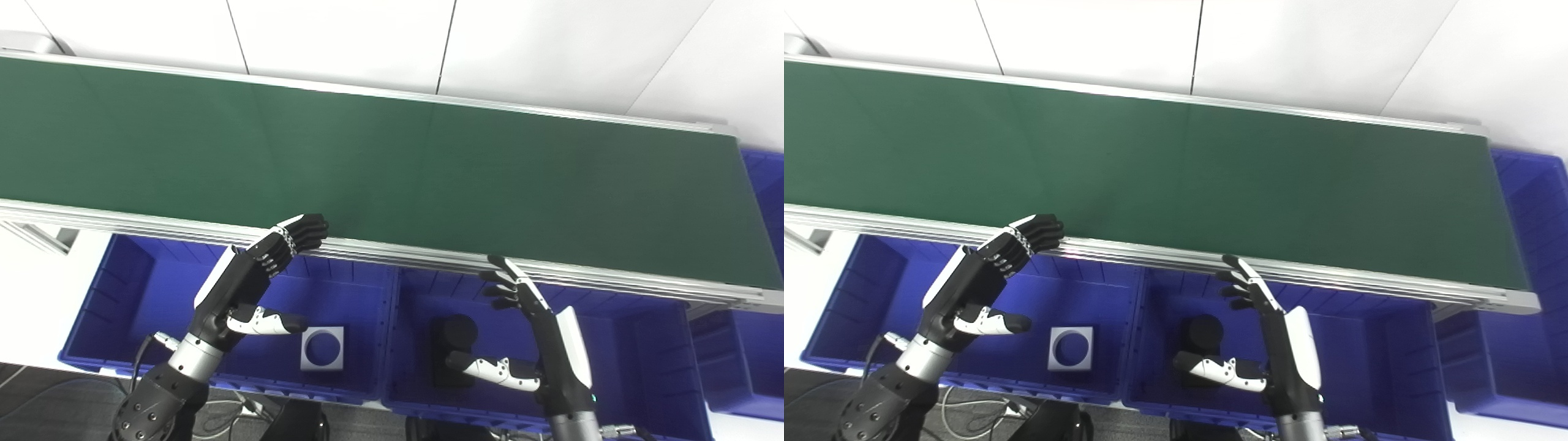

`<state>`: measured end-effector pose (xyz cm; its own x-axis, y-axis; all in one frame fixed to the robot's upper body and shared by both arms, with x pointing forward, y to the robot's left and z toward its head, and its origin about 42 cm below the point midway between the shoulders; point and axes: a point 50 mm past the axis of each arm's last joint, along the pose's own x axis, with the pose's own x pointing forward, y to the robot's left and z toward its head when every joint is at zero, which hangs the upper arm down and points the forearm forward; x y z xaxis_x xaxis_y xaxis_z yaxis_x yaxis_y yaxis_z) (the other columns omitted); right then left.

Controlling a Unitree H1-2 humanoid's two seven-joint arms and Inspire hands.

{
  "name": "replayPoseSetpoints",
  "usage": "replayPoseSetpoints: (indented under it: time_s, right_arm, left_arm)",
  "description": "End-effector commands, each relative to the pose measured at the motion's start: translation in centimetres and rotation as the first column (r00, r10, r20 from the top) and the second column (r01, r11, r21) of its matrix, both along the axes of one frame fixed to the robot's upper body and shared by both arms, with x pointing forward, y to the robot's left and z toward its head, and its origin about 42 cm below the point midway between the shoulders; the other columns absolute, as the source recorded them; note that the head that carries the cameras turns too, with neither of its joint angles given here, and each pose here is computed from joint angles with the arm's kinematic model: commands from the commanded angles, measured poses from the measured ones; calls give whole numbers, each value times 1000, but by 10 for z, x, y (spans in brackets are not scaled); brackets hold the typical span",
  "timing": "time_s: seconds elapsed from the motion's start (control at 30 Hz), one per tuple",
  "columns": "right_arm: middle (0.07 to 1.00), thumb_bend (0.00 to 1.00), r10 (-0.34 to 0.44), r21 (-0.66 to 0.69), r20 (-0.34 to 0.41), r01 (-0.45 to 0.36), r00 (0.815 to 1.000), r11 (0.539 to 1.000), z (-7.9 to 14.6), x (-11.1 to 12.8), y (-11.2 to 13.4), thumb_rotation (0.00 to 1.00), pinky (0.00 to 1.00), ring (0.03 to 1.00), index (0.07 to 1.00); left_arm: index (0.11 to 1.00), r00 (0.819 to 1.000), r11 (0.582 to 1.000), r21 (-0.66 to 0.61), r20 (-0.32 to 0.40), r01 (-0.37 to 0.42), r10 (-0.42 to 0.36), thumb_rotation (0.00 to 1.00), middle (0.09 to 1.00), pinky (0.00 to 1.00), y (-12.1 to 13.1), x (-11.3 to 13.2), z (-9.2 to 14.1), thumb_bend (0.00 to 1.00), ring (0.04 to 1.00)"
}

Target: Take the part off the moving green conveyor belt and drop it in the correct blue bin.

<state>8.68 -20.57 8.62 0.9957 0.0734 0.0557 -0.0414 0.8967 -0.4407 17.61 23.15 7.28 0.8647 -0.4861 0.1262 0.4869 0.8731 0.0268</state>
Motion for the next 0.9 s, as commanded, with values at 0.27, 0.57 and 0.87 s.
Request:
replayPoseSetpoints:
  time_s: [0.27, 0.57, 0.87]
  right_arm:
    - [819, 899, -27, 99, 98, 17, 995, 995, 0, -6, 0, 455, 692, 748, 914]
    - [803, 921, -34, 103, 106, 23, 994, 994, -3, -2, -1, 479, 692, 744, 917]
    - [810, 934, -23, 118, 122, 9, 992, 993, 2, 2, -1, 476, 703, 757, 929]
  left_arm:
    - [856, 996, 999, -49, 92, -2, 6, 352, 867, 817, -7, 2, 10, 989, 849]
    - [798, 989, 997, 7, 128, -72, 71, 380, 843, 771, -9, 0, 11, 999, 826]
    - [664, 992, 987, -128, 64, -96, 105, 220, 826, 766, -9, -6, 1, 924, 822]
